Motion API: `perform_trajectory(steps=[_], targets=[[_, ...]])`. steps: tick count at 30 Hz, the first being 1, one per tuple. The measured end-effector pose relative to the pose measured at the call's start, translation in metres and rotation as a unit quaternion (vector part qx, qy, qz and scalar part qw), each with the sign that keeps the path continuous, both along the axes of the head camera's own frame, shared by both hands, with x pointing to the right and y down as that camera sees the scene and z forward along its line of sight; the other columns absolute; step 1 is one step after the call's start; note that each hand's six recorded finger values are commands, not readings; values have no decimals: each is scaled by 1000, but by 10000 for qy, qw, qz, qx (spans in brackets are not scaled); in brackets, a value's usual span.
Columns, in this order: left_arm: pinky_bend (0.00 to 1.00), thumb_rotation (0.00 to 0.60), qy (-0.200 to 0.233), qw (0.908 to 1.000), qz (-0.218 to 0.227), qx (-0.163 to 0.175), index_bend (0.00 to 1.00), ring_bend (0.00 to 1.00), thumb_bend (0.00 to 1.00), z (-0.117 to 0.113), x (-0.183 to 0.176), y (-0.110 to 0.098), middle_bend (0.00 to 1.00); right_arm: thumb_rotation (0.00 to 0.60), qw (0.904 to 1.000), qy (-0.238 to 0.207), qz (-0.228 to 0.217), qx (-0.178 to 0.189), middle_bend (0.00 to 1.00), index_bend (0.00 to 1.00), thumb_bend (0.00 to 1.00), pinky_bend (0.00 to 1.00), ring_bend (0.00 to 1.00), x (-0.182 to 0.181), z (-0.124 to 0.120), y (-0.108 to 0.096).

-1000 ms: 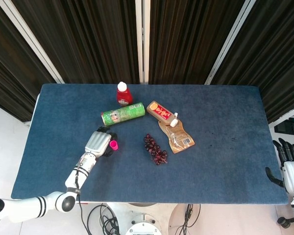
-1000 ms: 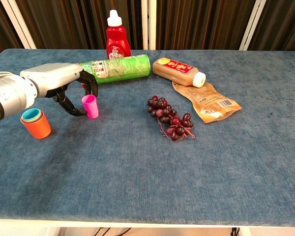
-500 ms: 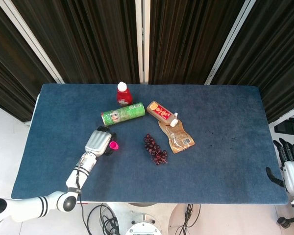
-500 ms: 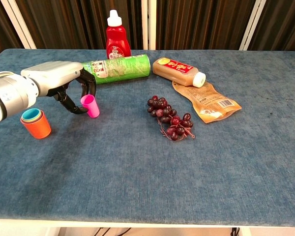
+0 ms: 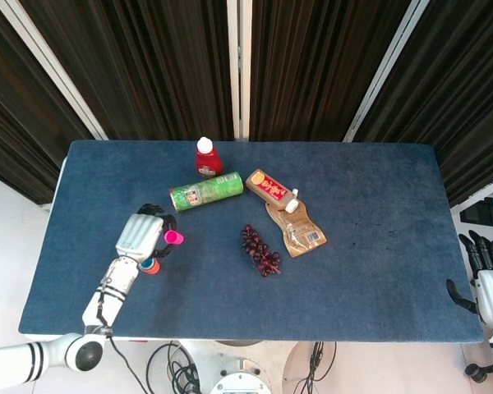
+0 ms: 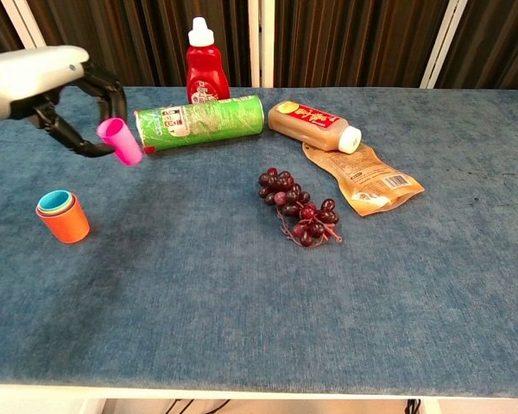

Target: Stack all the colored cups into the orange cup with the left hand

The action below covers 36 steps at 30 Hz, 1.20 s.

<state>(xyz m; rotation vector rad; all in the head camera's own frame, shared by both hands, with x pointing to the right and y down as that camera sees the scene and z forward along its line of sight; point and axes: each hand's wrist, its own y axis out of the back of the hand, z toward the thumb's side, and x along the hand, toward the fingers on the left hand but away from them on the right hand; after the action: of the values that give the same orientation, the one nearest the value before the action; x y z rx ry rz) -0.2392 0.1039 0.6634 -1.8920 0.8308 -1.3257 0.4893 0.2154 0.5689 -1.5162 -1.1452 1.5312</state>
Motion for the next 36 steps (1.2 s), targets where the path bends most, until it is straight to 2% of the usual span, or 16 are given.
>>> perform_trajectory(steps=[5, 9, 29, 33, 36], targets=[[200, 600, -256, 9990, -261, -251, 521, 236, 274, -19, -38, 14, 537, 600, 10000, -3, -11, -42, 0, 0, 300, 0, 0, -1, 2, 0], [196, 600, -387, 9975, -330, -484, 521, 238, 274, -18, -55, 34, 538, 600, 10000, -22, -60, -76, 0, 0, 300, 0, 0, -5, 4, 0], [186, 600, -410, 9962, -409, -646, 517, 238, 271, -6, -66, 46, 538, 600, 9999, 36, -115, -116, 0, 0, 301, 0, 0, -11, 6, 1], [186, 600, -400, 9960, -425, -671, 471, 237, 268, -3, -67, 47, 507, 600, 9999, 42, -95, -132, 0, 0, 301, 0, 0, -10, 6, 1], [185, 600, -394, 9956, -412, -742, 342, 187, 259, 1, -66, 50, 393, 600, 9999, 42, -70, -136, 0, 0, 301, 0, 0, -9, 6, 1]])
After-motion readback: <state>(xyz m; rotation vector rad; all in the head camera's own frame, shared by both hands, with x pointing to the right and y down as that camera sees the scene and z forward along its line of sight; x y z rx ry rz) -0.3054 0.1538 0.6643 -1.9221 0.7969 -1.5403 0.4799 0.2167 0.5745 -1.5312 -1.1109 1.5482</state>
